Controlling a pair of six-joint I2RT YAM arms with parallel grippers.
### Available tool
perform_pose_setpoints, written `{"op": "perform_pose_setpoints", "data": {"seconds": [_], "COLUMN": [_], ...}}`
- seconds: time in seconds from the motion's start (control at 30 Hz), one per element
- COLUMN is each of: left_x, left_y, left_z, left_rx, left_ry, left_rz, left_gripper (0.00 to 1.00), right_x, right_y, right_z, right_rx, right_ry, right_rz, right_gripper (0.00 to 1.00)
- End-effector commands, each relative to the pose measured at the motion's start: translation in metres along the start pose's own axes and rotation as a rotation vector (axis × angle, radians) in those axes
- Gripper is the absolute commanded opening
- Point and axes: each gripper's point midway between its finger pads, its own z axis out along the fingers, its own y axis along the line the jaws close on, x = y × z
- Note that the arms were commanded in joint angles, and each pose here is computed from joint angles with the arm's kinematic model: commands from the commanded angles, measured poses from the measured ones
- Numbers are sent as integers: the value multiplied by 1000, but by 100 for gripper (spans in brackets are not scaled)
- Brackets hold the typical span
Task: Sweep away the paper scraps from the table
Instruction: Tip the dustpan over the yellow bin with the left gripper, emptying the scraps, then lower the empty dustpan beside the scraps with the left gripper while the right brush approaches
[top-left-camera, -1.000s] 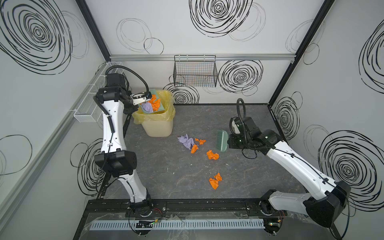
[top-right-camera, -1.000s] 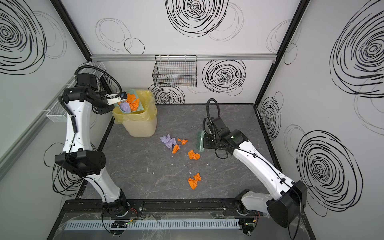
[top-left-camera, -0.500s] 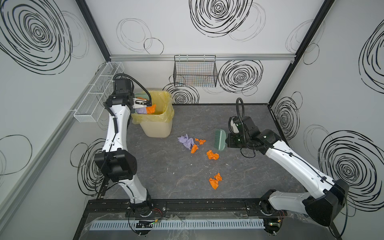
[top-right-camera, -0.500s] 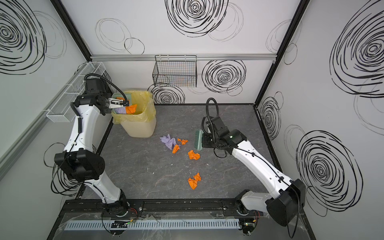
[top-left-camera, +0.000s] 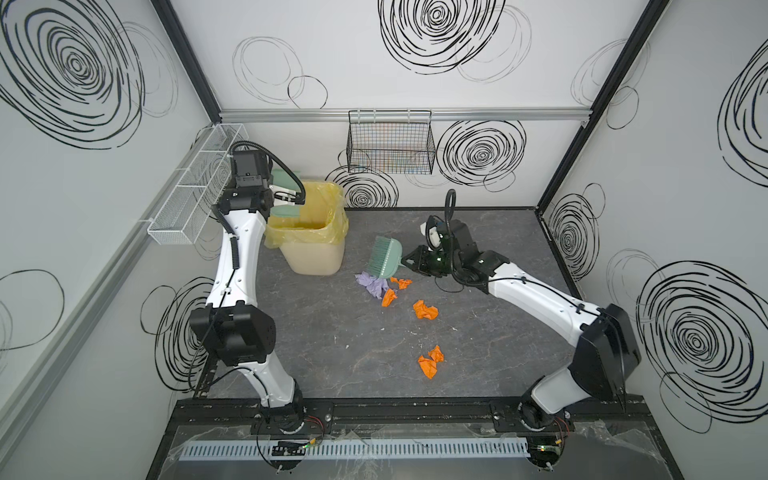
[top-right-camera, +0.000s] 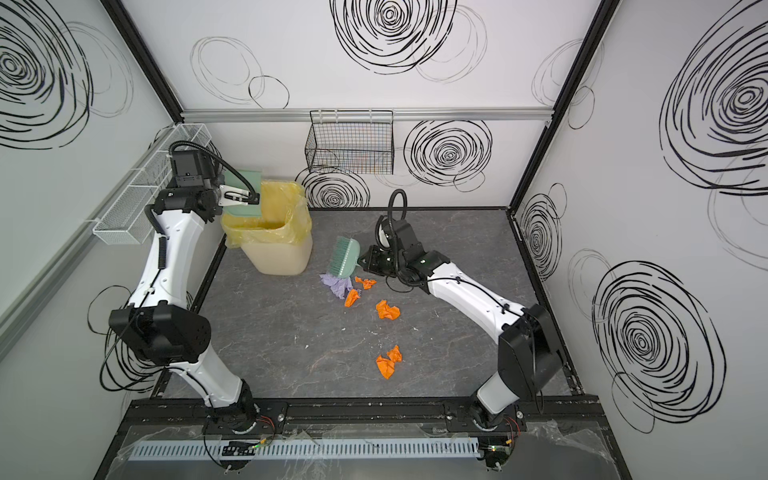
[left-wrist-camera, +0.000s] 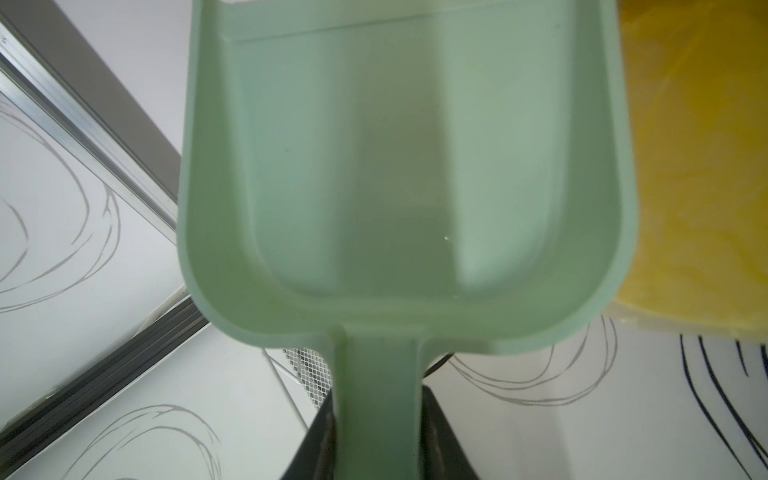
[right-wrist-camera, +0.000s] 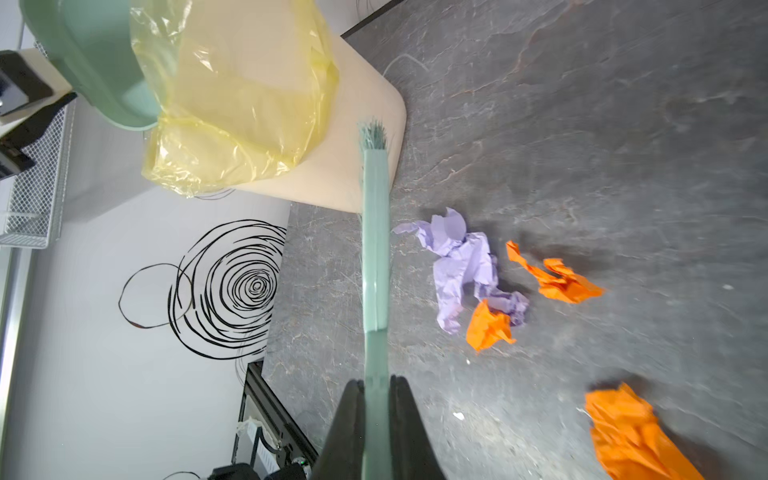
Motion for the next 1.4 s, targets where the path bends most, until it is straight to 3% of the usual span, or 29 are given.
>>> {"op": "perform_pose_setpoints", "data": {"seconds": [0.0, 0.27, 0.47, 0.67, 1.0, 1.17, 1.37], "left_x": [18, 20, 10, -15, -93, -133, -156], "left_y": [33, 45, 40, 26, -25, -57, -86], "left_z": [-22, -55, -92, -128, -164, -177, -174], "left_rx": [-103, -111, -103, -91, 11, 100, 171], "left_ry": [46, -64, -191, -303, -465, -548, -581], "left_rz": [-10, -123, -224, -265, -242, -237, -253], "left_gripper": [0, 0, 0, 0, 0, 0, 0], "right_x": [-25, -3, 21, 51, 108, 104, 93], "right_y": [27, -3, -41, -75, -111, -88, -32], "right_z": [21, 97, 98, 63, -16, -46, -82], "right_rx": [-103, -45, 25, 106, 165, 102, -20], "right_ry": [-62, 102, 137, 149, 142, 101, 125], "right_rz": [56, 125, 151, 159, 216, 189, -16], "right_gripper": [0, 0, 0, 0, 0, 0, 0]}}
